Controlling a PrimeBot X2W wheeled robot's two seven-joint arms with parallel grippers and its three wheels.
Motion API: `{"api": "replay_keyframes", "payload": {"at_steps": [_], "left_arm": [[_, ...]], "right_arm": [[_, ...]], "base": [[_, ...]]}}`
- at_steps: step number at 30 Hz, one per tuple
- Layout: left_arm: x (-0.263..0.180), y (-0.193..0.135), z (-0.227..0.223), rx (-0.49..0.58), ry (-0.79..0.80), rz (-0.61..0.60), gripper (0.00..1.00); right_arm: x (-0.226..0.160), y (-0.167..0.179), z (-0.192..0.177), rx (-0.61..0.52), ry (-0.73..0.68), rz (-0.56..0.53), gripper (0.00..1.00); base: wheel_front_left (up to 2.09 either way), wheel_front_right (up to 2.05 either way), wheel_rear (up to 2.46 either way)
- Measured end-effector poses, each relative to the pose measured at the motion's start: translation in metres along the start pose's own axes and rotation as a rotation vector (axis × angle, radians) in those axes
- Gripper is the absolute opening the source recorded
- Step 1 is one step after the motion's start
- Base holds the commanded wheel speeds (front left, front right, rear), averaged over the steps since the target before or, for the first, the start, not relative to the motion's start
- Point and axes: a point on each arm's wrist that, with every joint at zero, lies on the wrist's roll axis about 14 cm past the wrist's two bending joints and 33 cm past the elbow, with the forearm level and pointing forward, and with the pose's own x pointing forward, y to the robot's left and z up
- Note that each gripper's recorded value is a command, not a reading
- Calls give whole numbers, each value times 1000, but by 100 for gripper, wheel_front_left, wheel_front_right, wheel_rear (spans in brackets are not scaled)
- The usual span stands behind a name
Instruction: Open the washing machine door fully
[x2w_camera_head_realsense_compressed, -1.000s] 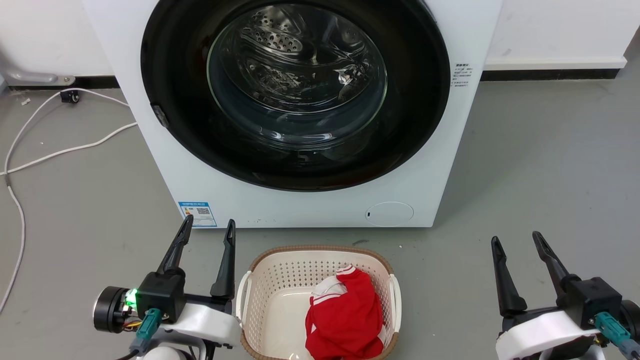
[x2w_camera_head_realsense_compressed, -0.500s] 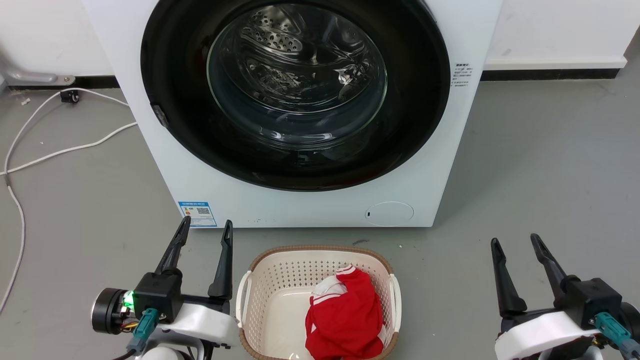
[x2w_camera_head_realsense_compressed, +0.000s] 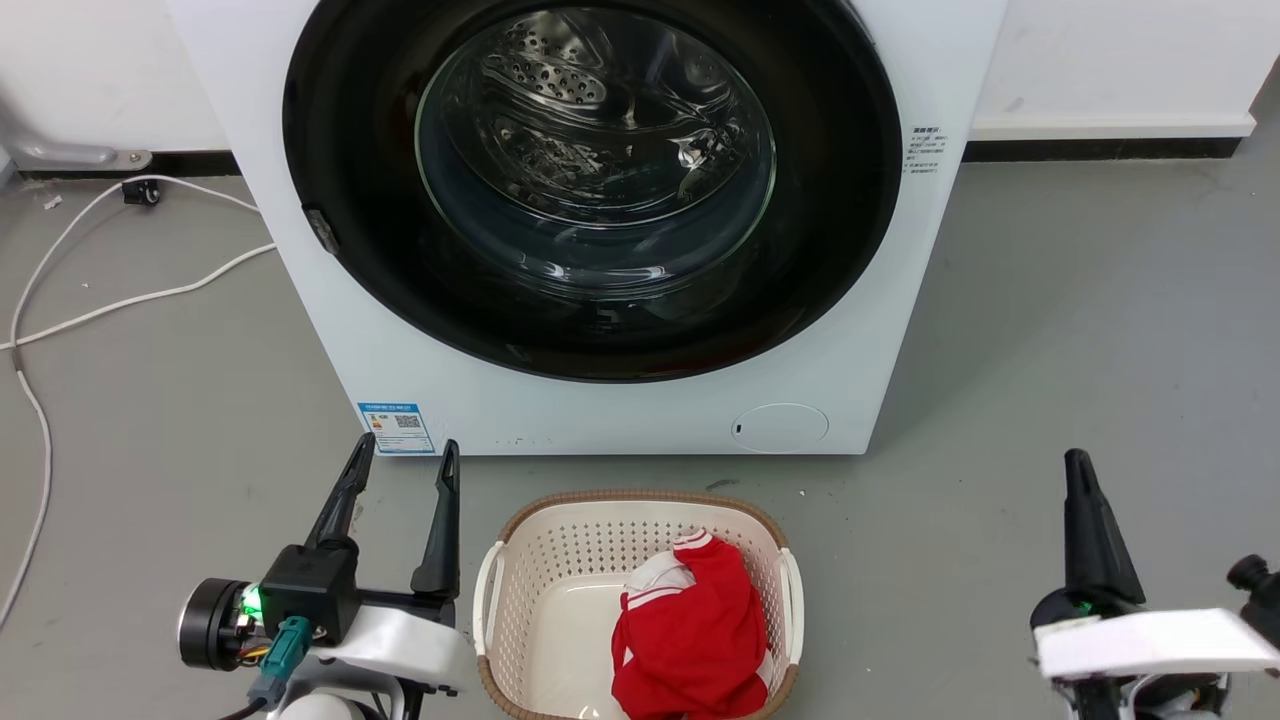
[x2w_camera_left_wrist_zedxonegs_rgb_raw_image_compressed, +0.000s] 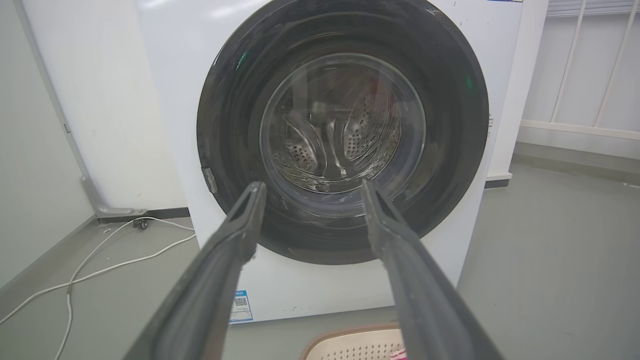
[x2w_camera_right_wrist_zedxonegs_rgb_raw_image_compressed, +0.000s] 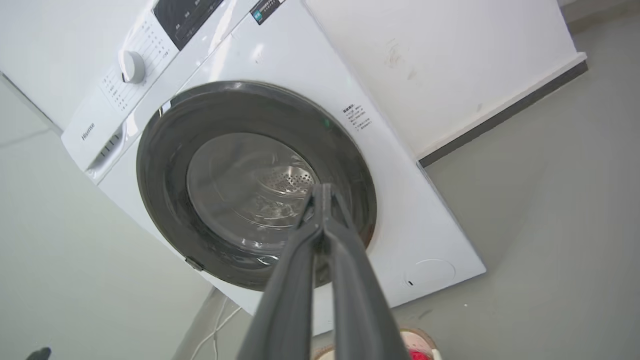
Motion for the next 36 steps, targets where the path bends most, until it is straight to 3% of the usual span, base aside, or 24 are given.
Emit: {"api": "replay_keyframes", "payload": {"at_steps": [7,10,14,19,23,31,36], "left_arm": [[2,1,-2,-5,4,5,100],[4,1,-4,-8,8,6,100],[7,1,-8,-11,15,7,100],[16,2,-10,-13,15,5,100],[21,4,-13,-15,17,8,100],[32,12,-18,-11,21,28,100],[41,18,-24,-7,26,39,100]], "right_arm": [[19,-13,24,581,-124,-88,0],[35,-16,42,744,-171,-80,0],[61,-22,64,877,-202,-53,0],[100,-29,88,905,-192,-20,0],[134,-26,98,853,-140,3,0],[204,-4,116,638,6,64,0],[241,17,100,539,140,95,0]], "base": [[0,0,0],[0,0,0],[0,0,0],[0,0,0],[0,0,0],[0,0,0],[0,0,0]]}}
